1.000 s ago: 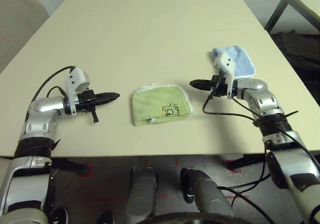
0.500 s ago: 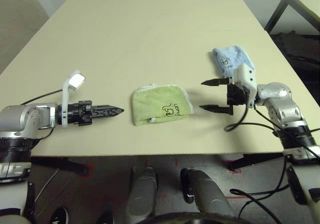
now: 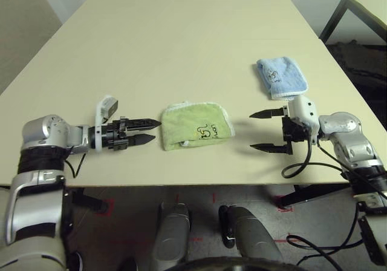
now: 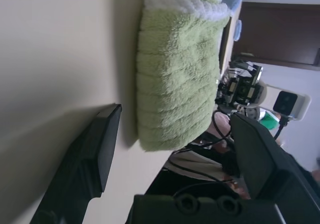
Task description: Fold the towel and set it aside.
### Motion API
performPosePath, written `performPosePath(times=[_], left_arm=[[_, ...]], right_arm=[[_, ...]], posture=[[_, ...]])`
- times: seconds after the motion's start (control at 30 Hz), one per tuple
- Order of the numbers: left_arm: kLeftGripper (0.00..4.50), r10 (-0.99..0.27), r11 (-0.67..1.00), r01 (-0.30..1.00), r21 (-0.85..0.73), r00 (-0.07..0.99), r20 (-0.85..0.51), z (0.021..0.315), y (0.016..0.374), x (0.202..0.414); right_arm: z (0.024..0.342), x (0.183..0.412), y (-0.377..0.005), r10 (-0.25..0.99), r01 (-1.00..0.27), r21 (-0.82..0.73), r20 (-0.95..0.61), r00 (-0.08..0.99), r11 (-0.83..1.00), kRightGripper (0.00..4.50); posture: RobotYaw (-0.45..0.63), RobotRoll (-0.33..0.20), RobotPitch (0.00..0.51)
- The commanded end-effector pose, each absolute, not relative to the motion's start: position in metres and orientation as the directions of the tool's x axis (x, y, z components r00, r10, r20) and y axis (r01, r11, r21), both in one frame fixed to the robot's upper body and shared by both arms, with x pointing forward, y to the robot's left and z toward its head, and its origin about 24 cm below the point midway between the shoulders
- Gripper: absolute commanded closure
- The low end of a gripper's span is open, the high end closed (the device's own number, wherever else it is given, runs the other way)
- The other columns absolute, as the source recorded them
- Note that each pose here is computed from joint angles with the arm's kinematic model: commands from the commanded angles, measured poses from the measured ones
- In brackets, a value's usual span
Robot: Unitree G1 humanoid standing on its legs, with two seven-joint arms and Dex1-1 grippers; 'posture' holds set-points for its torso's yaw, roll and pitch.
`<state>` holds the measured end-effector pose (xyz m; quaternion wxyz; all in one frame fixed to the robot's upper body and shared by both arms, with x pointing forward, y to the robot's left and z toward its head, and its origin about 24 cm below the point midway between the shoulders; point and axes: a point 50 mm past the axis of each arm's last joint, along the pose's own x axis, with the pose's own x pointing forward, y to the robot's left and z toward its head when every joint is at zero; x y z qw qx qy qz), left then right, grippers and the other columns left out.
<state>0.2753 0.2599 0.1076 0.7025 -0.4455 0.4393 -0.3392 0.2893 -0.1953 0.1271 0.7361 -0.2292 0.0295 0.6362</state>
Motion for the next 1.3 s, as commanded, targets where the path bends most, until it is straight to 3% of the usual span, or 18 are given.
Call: performPosePath(times=[0.03, 0.47, 0.63, 0.93, 1.07, 1.3], left_arm=[[0.04, -0.862, 0.394, 0.058, -0.917, 0.37, -0.347, 0.098, 0.253, 0.278], [0.04, -0.871, 0.396, 0.112, -0.911, 0.361, -0.334, 0.089, 0.226, 0.302], [1.31, -0.852, 0.413, 0.099, -0.905, 0.392, -0.346, 0.085, 0.223, 0.31], [4.45, -0.865, 0.39, 0.104, -0.915, 0.382, -0.325, 0.086, 0.221, 0.312], [4.48, -0.861, 0.367, 0.127, -0.921, 0.42, -0.285, 0.088, 0.223, 0.316], [4.48, -0.718, 0.365, 0.149, -0.919, 0.673, -0.176, 0.098, 0.247, 0.337]], right_arm=[[0.13, 0.289, -0.193, 0.926, -0.95, -0.3, -0.327, 0.189, 0.088, 0.0], [0.131, 0.288, -0.186, 0.933, -0.954, -0.282, -0.305, 0.193, 0.105, 0.0], [0.13, 0.287, -0.184, 0.933, -0.953, -0.28, -0.301, 0.198, 0.112, 0.0], [0.13, 0.285, -0.185, 0.933, -0.954, -0.275, -0.298, 0.204, 0.121, 0.0], [0.129, 0.285, -0.184, 0.932, -0.954, -0.273, -0.3, 0.203, 0.121, 0.0], [0.13, 0.286, -0.183, 0.936, -0.954, -0.264, -0.28, 0.215, 0.14, 0.0]], posture=[[0.03, 0.0, 0.147], [0.02, 0.0, 0.153], [0.01, 0.0, 0.155], [0.01, 0.0, 0.156], [0.01, 0.0, 0.156], [0.01, 0.0, 0.157]])
